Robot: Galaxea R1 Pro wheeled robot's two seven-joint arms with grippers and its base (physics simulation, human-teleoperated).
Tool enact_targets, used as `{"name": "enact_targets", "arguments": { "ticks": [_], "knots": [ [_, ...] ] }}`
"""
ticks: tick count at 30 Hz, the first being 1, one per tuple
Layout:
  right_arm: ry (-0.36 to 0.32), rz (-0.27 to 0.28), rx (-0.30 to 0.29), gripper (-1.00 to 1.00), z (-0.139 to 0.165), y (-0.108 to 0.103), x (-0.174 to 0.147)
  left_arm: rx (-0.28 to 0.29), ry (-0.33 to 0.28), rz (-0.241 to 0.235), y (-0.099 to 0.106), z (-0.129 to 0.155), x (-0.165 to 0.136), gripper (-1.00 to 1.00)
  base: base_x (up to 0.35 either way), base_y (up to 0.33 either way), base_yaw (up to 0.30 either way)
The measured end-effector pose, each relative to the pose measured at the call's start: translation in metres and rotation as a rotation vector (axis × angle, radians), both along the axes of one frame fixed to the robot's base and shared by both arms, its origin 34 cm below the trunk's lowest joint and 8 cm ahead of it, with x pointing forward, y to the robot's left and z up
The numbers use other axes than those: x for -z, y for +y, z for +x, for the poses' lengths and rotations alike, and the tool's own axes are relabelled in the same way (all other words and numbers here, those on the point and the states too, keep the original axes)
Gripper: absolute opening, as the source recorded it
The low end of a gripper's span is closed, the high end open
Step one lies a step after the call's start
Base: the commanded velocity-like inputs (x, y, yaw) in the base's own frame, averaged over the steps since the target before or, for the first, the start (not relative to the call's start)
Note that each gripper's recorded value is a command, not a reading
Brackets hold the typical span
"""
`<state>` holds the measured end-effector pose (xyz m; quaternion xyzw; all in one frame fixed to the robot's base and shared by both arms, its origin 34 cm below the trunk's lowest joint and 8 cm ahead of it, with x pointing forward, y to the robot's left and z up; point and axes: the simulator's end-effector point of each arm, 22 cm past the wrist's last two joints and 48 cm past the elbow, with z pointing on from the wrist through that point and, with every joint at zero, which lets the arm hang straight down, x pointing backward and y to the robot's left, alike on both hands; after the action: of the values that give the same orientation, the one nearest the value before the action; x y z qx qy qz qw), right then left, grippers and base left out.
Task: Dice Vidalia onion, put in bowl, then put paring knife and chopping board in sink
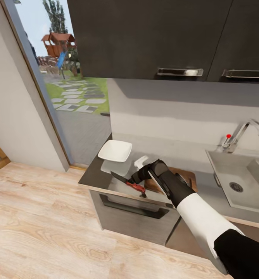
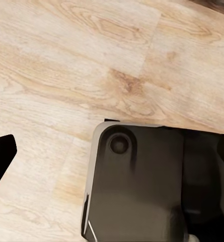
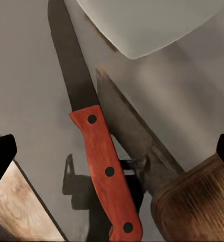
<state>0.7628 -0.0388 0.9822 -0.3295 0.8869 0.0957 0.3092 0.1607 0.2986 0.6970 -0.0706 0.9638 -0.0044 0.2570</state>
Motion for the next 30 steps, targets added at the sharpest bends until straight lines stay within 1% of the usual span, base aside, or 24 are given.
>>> {"name": "enact_targets", "arguments": {
  "ticks": [3,9,25,30],
  "knots": [
    [0.002,-0.006,-0.006,1.0,-0.001,0.001,0.003,0.0,0.004,0.0,0.0,-0.001,0.0,1.0,0.022,0.0,0.0],
    [-0.01,0.003,-0.016,1.0,0.002,0.003,0.005,0.0,0.016,0.0,0.0,-0.006,0.001,1.0,0.004,0.0,0.0],
    [0.009,0.008,-0.02,1.0,0.001,0.005,0.02,-0.004,0.036,-0.005,-0.003,-0.012,0.002,1.0,0.0,0.0,0.0],
    [0.029,0.041,-0.054,1.0,-0.005,0.013,0.023,-0.004,0.043,-0.005,-0.004,-0.014,0.003,1.0,0.0,0.0,0.0]
  ]
}}
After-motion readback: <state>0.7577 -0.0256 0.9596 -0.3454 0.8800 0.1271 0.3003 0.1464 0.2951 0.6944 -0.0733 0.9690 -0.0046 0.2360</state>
